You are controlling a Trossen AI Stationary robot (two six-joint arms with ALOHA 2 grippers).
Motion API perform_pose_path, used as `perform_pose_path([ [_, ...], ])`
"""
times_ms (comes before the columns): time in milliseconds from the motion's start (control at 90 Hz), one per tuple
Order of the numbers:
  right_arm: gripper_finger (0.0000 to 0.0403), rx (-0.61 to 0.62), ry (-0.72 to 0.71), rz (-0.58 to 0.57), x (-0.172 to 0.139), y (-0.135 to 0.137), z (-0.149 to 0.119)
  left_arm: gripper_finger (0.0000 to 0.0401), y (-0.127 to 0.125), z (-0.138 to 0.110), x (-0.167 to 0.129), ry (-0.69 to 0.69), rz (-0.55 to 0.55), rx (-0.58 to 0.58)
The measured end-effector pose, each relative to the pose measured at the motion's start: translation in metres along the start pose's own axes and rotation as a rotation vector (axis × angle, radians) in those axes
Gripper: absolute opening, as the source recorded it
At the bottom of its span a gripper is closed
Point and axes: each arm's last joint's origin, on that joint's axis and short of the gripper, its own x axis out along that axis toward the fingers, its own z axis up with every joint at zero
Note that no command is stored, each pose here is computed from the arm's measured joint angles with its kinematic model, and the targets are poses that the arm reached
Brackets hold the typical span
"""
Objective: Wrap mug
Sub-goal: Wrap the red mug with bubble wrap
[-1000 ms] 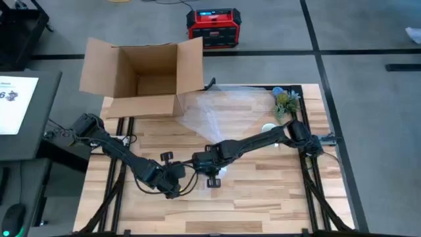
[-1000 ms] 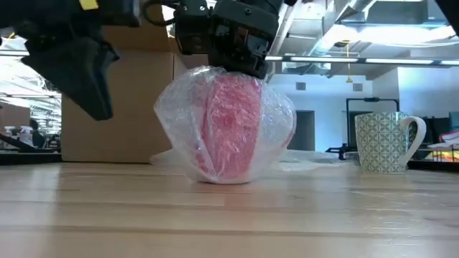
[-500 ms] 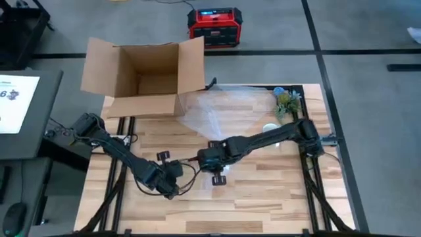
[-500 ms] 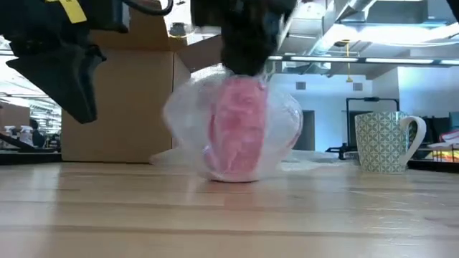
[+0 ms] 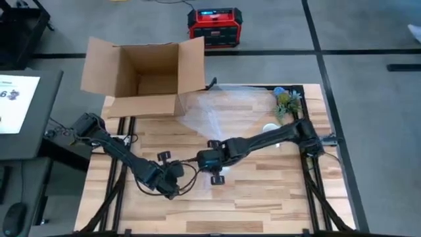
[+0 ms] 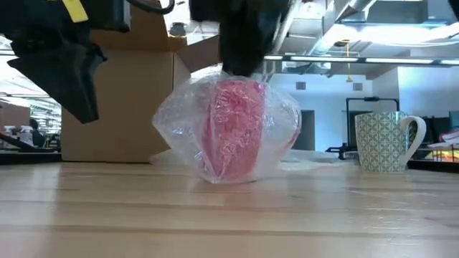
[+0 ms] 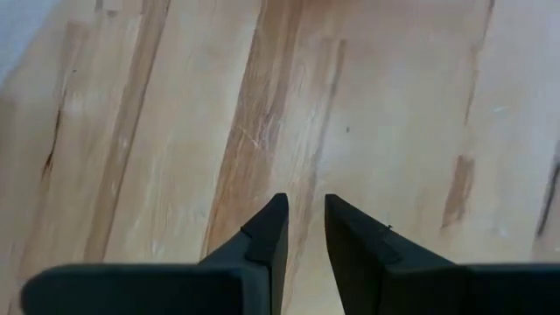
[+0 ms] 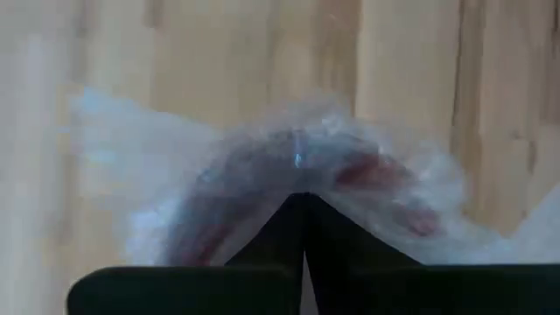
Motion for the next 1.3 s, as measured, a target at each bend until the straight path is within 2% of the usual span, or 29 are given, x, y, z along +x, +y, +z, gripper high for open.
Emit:
perform_pose_path([
  [189, 0.0000, 0.000, 0.102, 0.010, 0.036, 0.002, -0.008, 0.0056, 0.000, 0.000, 0.000, -0.002, -0.003, -0.001],
  [322, 0.0000, -0.005, 0.119, 0.031, 0.037, 0.004, -0.009, 0.0056, 0.000, 0.000, 0.000, -0.003, -0.003, -0.001],
  [511, 0.0000, -0.024, 0.068, 0.053, 0.002, 0.008, -0.002, 0.0056, 0.000, 0.000, 0.000, -0.003, -0.004, -0.002],
  [756, 0.0000, -0.044, -0.051, 0.083, -0.061, 0.008, 0.004, 0.0056, 0.000, 0.000, 0.000, -0.002, -0.003, -0.002],
  [867, 0.0000, -0.003, -0.079, -0.011, -0.068, 0.004, 0.005, 0.0056, 0.000, 0.000, 0.000, -0.002, -0.003, -0.002],
  [956, 0.0000, 0.034, -0.092, -0.133, -0.069, 0.000, 0.005, 0.0056, 0.000, 0.000, 0.000, -0.002, -0.003, -0.001],
  [1011, 0.0000, 0.047, -0.081, -0.165, -0.064, -0.001, 0.004, 0.0056, 0.000, 0.000, 0.000, -0.002, -0.003, -0.002],
  [1167, 0.0000, 0.035, -0.003, -0.154, -0.029, 0.001, 0.003, 0.0056, 0.000, 0.000, 0.000, -0.003, -0.004, -0.003],
  [1300, 0.0000, 0.010, 0.046, -0.115, -0.013, 0.009, 0.000, 0.0056, -0.001, 0.000, 0.000, -0.005, -0.006, -0.005],
])
